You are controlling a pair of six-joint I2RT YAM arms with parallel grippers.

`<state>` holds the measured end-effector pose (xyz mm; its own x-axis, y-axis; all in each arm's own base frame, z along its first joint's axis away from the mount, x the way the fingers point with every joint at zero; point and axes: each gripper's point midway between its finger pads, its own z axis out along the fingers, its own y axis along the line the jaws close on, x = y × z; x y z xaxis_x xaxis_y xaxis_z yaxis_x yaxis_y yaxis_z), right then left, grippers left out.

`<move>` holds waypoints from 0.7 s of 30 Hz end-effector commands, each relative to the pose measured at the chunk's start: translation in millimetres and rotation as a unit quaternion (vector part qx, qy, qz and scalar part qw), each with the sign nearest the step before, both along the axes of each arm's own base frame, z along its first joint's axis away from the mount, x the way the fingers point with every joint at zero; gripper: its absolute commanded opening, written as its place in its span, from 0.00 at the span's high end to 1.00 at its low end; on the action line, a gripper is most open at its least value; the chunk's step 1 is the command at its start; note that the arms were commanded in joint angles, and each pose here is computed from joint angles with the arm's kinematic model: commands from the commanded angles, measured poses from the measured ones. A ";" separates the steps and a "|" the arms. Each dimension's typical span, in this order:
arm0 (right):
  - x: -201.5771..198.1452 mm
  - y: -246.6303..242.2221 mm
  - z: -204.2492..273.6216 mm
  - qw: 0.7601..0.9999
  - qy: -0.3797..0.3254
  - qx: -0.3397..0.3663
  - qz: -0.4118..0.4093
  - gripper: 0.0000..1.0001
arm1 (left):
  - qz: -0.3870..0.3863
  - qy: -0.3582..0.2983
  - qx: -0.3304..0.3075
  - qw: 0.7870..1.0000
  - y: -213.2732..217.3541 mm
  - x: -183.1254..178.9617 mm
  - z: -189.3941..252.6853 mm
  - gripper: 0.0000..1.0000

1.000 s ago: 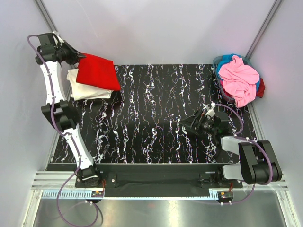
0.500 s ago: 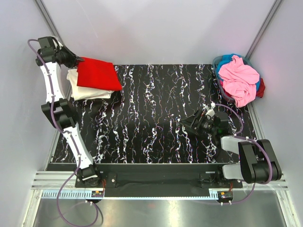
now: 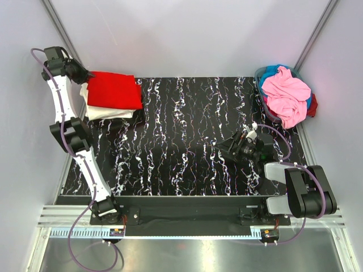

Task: Fold and stack the t-shirts
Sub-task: Neatly place the folded tshirt to the corner

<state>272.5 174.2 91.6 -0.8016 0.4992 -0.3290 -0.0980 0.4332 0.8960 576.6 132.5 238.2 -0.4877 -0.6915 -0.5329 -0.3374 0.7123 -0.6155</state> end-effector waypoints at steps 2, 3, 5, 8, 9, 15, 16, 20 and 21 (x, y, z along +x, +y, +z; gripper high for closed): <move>8.9 4.1 18.7 0.999 -0.041 0.008 0.011 0.00 | 0.030 -0.042 0.060 0.997 30.3 5.1 29.1 0.99; 9.1 4.0 19.1 0.999 -0.042 0.008 0.010 0.00 | 0.035 -0.042 0.063 0.996 35.1 4.3 29.4 1.00; 9.0 4.1 18.5 0.999 -0.041 0.008 0.011 0.00 | 0.045 -0.039 0.076 0.995 41.1 2.7 30.2 1.00; 8.7 4.8 18.8 0.999 -0.041 0.009 0.012 0.00 | 0.048 -0.045 0.085 0.994 45.0 4.0 33.4 0.99; 8.7 4.3 18.1 0.999 -0.040 0.009 0.011 0.00 | 0.048 -0.042 0.086 0.994 45.0 5.1 29.7 0.98; 8.6 4.1 18.8 0.999 -0.041 0.009 0.010 0.00 | 0.054 0.000 0.107 0.993 51.8 5.0 -2.4 0.95; 8.6 4.1 18.8 0.999 -0.041 0.009 0.010 0.00 | 0.060 0.006 0.115 0.992 54.9 4.2 -5.7 0.95; 8.3 4.6 18.0 0.999 -0.039 0.009 0.011 0.00 | 0.079 0.030 0.138 0.987 66.7 -0.6 -22.3 0.95; 8.5 4.2 18.0 0.999 -0.039 0.009 0.010 0.00 | 0.084 0.025 0.145 0.985 68.6 -2.3 -15.8 0.94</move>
